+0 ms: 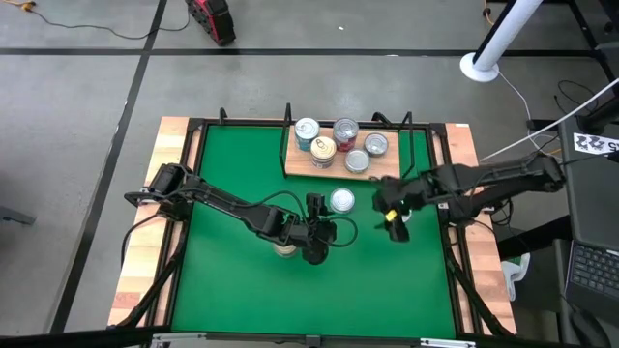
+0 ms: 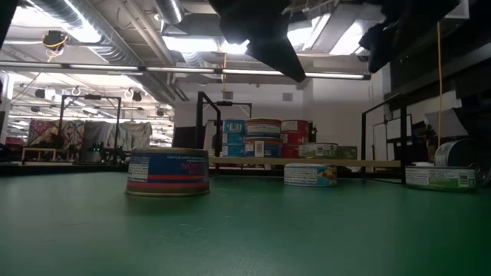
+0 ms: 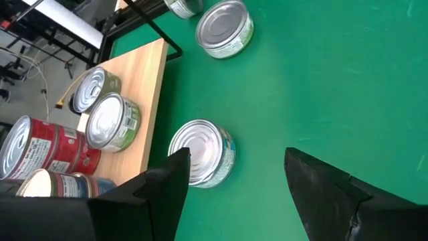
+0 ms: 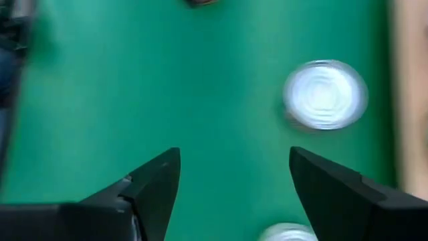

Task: Stack canned seafood by type on shelf
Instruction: Stack the green white tuna can on top of the green white tuna can on the shelf

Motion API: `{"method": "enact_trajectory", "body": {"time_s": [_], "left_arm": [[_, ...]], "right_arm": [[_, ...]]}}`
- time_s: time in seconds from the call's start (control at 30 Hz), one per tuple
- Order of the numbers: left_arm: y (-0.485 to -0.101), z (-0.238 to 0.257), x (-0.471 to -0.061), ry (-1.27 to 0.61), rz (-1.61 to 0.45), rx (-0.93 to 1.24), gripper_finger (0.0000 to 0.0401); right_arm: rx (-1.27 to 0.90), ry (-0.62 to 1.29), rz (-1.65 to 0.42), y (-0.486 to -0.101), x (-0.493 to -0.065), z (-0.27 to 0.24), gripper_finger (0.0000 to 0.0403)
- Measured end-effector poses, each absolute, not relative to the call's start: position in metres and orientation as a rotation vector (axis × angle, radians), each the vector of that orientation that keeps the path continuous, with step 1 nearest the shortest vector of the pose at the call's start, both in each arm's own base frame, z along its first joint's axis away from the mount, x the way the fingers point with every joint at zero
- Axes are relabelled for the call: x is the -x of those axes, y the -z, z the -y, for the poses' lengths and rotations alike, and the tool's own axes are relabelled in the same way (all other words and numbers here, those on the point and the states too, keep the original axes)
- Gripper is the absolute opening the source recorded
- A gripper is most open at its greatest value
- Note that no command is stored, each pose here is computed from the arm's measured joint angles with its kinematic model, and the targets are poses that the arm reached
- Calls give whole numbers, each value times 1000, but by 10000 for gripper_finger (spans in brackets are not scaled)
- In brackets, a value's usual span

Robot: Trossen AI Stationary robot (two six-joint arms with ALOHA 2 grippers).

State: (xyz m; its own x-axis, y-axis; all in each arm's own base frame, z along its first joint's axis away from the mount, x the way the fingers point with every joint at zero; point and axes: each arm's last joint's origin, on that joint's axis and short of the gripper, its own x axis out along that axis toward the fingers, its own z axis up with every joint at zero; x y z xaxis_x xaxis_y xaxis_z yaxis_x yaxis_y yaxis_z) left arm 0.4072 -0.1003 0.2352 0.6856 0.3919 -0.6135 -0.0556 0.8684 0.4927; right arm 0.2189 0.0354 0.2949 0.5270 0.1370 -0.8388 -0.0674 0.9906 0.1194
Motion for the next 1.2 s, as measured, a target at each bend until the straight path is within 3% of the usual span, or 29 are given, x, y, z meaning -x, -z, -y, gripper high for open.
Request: {"method": "enact_trajectory", "body": {"time_s": [0.27, 0.63, 0.93, 1.2], "left_arm": [[-235, 101, -411, -265, -745, -448, 239], [-216, 101, -434, -193, -658, -454, 239], [-201, 92, -442, -190, -674, -454, 239], [-200, 87, -445, -202, -666, -445, 239]], "right_arm": [[-43, -216, -1022, -295, -209, -72, 280], [75, 102, -1125, -281, -184, -93, 280], [2, 210, -1252, -234, -169, -92, 280], [82, 248, -1354, -195, -153, -83, 280]]}}
